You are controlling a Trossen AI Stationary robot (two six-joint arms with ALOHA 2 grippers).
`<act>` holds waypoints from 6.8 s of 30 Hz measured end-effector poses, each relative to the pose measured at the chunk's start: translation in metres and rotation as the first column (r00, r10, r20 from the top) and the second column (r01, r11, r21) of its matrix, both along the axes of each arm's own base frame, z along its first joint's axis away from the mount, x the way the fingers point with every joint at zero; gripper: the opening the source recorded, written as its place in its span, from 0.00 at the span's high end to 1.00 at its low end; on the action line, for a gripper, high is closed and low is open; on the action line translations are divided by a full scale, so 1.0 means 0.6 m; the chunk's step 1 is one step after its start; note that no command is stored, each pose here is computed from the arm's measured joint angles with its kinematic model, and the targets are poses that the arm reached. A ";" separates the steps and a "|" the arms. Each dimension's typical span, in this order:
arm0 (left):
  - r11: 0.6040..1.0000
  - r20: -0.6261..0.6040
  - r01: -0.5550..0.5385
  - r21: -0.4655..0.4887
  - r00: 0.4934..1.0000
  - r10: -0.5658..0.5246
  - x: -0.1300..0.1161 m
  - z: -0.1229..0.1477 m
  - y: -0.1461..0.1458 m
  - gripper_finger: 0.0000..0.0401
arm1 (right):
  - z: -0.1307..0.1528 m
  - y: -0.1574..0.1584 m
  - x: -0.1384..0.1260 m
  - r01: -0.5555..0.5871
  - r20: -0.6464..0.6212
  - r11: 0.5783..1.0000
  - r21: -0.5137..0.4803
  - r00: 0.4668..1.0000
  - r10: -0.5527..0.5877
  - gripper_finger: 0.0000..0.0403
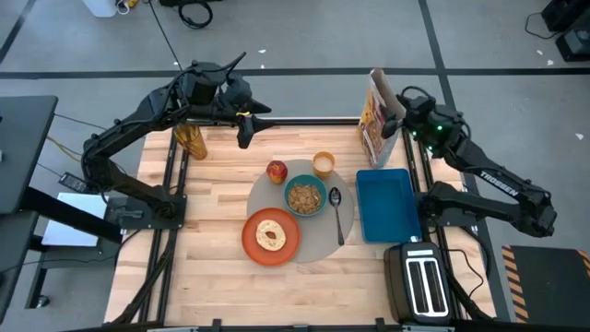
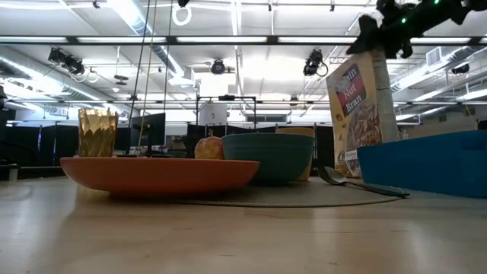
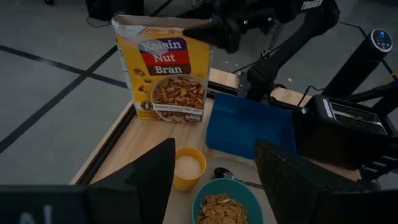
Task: Arrange a breakfast setting
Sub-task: Pour the cereal from the cereal box into the green bowl, then return to Home Position
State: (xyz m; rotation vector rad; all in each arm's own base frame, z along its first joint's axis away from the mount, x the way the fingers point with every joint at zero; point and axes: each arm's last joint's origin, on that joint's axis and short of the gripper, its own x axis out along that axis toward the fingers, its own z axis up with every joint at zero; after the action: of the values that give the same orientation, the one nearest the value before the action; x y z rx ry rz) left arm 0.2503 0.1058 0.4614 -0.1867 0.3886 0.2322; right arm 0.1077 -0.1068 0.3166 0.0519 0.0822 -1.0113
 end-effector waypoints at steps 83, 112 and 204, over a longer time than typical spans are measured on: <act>0.974 0.116 0.047 0.219 0.990 -0.074 -0.157 -0.297 -0.098 0.95 | 0.034 0.180 -0.047 -0.845 0.047 0.522 -0.112 0.521 0.853 0.84; 0.972 0.435 0.095 0.217 0.882 -0.183 -0.268 -0.443 -0.157 0.95 | -0.200 0.178 -0.026 -0.803 0.213 0.565 -0.190 0.528 0.822 0.84; 0.949 0.326 0.061 0.310 0.931 -0.166 -0.247 -0.492 -0.168 0.95 | -0.237 0.178 -0.016 -0.810 0.095 0.565 -0.158 0.557 0.825 0.84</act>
State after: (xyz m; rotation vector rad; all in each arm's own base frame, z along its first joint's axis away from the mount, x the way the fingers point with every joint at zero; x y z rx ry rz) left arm 0.1019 0.0053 0.1663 0.0911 0.0075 0.1345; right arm 0.0979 -0.0001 0.1743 0.0006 -0.0922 -0.0421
